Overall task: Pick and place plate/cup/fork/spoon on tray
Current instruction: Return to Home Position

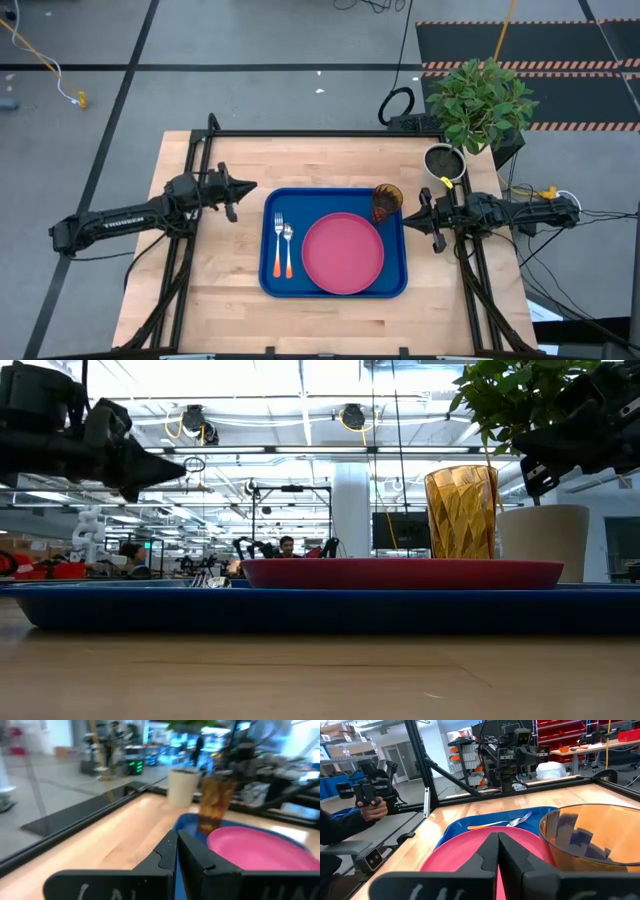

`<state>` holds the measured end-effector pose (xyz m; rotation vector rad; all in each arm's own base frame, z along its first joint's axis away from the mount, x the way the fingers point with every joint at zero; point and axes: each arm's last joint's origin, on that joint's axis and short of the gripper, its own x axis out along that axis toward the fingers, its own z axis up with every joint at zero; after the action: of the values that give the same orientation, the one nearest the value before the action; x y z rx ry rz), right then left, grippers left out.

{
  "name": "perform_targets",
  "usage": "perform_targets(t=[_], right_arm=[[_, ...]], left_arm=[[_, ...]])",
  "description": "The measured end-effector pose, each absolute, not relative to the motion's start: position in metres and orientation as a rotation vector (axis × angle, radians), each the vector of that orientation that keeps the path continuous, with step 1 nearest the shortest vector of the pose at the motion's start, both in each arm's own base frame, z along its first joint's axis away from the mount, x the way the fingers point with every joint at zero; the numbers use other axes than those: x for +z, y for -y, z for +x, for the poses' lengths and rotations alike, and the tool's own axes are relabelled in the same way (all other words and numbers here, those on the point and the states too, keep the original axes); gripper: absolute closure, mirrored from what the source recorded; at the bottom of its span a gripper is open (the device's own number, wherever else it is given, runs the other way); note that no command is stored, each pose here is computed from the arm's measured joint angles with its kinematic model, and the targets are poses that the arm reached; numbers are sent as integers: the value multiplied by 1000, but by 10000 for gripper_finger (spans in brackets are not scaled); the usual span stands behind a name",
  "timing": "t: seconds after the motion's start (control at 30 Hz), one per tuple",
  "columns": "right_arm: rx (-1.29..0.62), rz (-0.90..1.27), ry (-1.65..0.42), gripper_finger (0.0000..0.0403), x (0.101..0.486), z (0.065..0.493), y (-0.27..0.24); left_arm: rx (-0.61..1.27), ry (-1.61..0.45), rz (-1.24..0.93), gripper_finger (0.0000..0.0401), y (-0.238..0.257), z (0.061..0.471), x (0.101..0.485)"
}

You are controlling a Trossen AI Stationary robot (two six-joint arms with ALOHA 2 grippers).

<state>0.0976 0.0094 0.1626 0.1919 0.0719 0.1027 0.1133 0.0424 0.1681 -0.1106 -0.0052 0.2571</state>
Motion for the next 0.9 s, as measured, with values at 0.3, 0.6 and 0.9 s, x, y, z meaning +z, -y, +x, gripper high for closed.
perform_targets(t=[0.3,0.6,0.9], right_arm=[[103,194,-73,403,162,98,-9],[104,202,-73,403,162,98,-9],[107,240,-76,403,162,98,-10]], left_arm=[[326,-63,-85,398,-30,117,162],[392,-55,-84,399,-29,117,162],[378,-52,-174,400,-27,115,161]])
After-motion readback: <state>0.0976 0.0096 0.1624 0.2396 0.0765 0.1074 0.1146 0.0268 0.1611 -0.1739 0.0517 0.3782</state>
